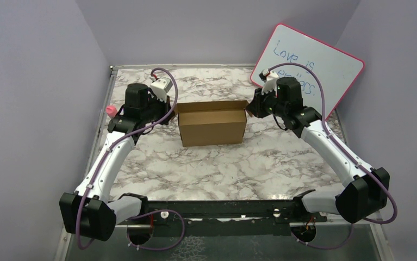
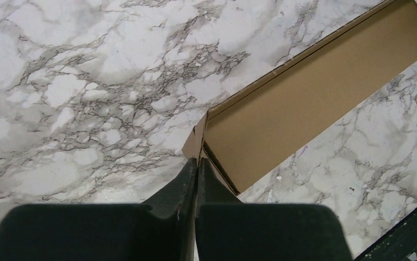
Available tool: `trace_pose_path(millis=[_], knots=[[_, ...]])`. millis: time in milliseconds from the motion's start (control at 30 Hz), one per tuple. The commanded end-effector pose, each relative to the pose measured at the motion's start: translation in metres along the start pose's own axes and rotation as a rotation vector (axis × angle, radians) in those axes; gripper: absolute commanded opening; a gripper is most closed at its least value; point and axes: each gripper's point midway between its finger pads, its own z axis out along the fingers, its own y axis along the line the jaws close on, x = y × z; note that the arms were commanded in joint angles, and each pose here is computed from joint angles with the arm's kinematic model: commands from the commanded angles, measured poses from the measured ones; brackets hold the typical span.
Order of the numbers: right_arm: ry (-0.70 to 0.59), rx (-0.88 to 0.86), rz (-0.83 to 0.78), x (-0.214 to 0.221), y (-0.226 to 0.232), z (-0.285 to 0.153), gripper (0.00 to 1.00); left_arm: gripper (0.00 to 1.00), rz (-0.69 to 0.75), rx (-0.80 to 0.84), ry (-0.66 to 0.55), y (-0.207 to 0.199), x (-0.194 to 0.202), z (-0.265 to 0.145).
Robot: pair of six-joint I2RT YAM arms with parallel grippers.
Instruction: Fold the paper box
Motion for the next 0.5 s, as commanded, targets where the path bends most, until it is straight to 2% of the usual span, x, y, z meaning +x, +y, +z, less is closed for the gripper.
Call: trace_pose_path(millis=[0, 200, 467], knots=[[-0.046, 0.027, 0.032, -0.009, 0.0, -0.005, 0.12, 0.0, -0.071, 0.029, -0.068, -0.012, -0.022, -0.009], [-0.044, 0.053, 0.087, -0.009, 0.001, -0.007, 0.1, 0.0, -0.195, 0.019, -0.049, -0.018, -0.013, -0.006], [0.018, 0.127, 0.126, -0.004, 0.007, -0.004, 0.09, 0.0, -0.295, -0.031, -0.036, -0.024, -0.014, 0.003]])
